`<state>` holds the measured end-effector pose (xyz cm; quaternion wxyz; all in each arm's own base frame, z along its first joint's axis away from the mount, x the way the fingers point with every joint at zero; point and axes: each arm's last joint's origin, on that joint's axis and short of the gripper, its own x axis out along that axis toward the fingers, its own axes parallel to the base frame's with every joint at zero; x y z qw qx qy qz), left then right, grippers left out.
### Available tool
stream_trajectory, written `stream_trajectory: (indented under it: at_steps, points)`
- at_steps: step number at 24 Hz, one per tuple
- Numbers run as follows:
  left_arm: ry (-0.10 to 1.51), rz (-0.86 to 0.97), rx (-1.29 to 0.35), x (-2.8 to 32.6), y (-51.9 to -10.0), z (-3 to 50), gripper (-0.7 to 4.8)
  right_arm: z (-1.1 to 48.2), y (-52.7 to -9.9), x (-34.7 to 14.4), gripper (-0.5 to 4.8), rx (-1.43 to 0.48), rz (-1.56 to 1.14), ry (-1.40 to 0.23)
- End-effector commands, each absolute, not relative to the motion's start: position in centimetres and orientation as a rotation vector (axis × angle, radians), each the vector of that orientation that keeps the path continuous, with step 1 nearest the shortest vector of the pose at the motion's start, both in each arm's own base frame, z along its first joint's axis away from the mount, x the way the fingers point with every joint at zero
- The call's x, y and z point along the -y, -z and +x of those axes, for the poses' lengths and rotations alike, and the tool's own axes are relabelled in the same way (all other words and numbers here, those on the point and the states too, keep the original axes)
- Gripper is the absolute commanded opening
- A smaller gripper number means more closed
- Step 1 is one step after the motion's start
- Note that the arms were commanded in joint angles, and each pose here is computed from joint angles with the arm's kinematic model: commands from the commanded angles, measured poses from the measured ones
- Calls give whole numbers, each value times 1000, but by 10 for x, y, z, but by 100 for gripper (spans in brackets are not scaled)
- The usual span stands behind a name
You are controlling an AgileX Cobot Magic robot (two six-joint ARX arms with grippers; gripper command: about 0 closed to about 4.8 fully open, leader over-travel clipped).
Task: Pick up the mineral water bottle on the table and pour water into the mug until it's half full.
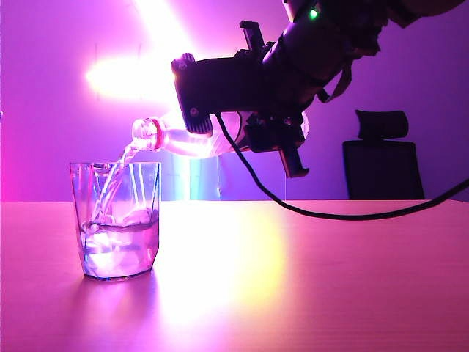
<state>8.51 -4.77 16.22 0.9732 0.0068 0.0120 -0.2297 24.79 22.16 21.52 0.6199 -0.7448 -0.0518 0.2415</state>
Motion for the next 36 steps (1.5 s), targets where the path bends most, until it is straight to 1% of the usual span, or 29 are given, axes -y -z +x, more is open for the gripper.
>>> stream_trajectory:
  at_steps: [1, 8, 11, 18, 20, 23, 24, 25, 27, 30, 36]
  points:
    - [465, 9, -17, 48, -164, 85, -2, 249, -226, -223, 187, 165, -1679, -506]
    - [464, 9, -17, 48, -164, 85, -2, 248, -224, -223, 188, 137, -1632, -520]
    - [465, 9, -17, 48, -164, 85, -2, 247, -220, -223, 188, 77, -1535, -545]
    - [465, 9, -17, 48, -164, 85, -2, 236, -219, -234, 188, 25, -1278, -580]
    - [465, 9, -17, 48, -164, 85, -2, 234, -223, -235, 189, -5, -1110, -572]
    - [464, 9, -17, 48, -164, 85, -2, 229, -239, -229, 197, -55, -703, -600]
    - [465, 9, -17, 48, -164, 85, -2, 229, -243, -227, 202, -62, -628, -609]
    - [465, 8, -16, 48, -164, 85, -2, 229, -250, -223, 202, -76, -489, -630]
    - [465, 9, -17, 48, -164, 85, -2, 230, -256, -215, 202, -95, -339, -640]
    - [464, 9, -17, 48, -164, 85, -2, 228, -255, -200, 200, -86, -191, -641]
    - [463, 9, -17, 48, -164, 85, -2, 210, -216, -145, 198, -91, 16, -563]
